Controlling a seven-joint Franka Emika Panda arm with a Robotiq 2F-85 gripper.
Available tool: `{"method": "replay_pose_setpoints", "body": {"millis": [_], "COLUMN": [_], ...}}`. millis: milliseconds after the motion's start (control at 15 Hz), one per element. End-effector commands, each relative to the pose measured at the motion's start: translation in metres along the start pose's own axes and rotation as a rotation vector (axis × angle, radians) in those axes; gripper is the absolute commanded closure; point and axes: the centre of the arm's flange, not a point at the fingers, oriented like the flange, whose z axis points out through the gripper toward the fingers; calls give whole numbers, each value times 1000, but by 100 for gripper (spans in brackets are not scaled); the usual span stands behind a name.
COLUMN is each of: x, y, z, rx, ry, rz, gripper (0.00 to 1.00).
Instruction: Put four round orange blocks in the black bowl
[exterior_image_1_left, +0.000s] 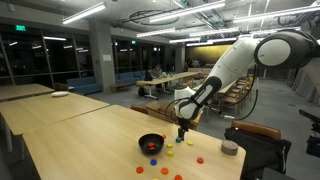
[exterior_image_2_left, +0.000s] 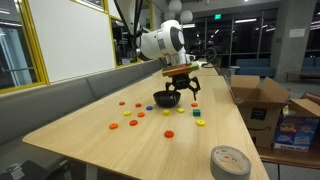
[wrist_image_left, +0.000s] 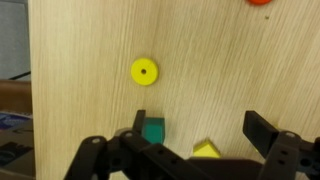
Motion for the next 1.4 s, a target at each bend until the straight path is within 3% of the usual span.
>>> {"method": "replay_pose_setpoints", "body": {"millis": [0, 533, 1333], "x": [-44, -89, -124], "y": [2, -8, -45], "z": [-8, 13, 42], "rx": [59, 174, 213], "ry": [-16, -29, 48], "rz": [95, 229, 321], "gripper": [0, 0, 0]}}
